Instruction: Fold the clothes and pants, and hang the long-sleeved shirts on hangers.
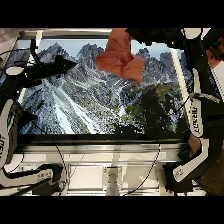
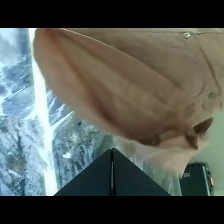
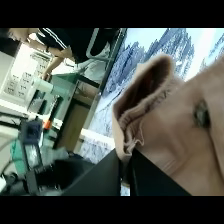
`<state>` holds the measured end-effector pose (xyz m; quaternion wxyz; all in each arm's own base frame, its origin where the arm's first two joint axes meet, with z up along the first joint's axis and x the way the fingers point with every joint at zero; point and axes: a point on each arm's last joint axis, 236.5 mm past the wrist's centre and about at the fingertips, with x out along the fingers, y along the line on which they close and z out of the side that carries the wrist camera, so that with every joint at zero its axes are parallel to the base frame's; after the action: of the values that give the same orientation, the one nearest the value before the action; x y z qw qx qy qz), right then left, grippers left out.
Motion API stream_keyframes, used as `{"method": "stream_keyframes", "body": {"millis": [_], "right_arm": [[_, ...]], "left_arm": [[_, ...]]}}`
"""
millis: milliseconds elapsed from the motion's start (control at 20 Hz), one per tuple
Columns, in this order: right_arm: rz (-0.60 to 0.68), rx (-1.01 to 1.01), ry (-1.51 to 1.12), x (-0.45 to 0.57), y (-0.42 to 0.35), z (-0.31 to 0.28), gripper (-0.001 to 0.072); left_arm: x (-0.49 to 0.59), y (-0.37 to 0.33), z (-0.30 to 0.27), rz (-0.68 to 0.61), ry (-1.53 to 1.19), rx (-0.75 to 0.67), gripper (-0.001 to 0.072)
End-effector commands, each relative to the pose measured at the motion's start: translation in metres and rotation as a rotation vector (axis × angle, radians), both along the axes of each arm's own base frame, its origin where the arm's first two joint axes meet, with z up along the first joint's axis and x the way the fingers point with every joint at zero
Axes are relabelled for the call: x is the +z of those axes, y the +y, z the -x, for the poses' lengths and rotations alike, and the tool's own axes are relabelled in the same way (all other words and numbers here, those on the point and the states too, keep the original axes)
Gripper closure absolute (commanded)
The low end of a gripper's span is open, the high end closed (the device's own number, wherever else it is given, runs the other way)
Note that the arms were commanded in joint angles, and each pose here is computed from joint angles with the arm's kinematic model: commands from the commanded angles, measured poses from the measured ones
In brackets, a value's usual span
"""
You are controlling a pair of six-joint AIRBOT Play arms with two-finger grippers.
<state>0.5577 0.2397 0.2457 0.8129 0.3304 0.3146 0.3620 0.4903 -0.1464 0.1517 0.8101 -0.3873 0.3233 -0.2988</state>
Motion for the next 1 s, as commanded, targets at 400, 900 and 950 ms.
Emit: {"method": "stream_keyframes", "body": {"millis": [400, 900, 950], "right_arm": [[0.447, 0.483, 0.317, -0.097, 0.034, 0.15, 0.0699], [0.624, 0.316, 0.255, -0.185, 0.065, 0.095, 0.0259], [0.62, 0.292, 0.232, -0.184, 0.065, 0.087, 0.0259]], "left_arm": [[0.009, -0.012, 0.009, 0.0, -0.015, -0.06, 0.069], [-0.005, -0.009, 0.012, -0.069, -0.007, -0.073, 0.0687], [-0.014, -0.007, 0.015, -0.112, 0.002, -0.089, 0.0656]]}}
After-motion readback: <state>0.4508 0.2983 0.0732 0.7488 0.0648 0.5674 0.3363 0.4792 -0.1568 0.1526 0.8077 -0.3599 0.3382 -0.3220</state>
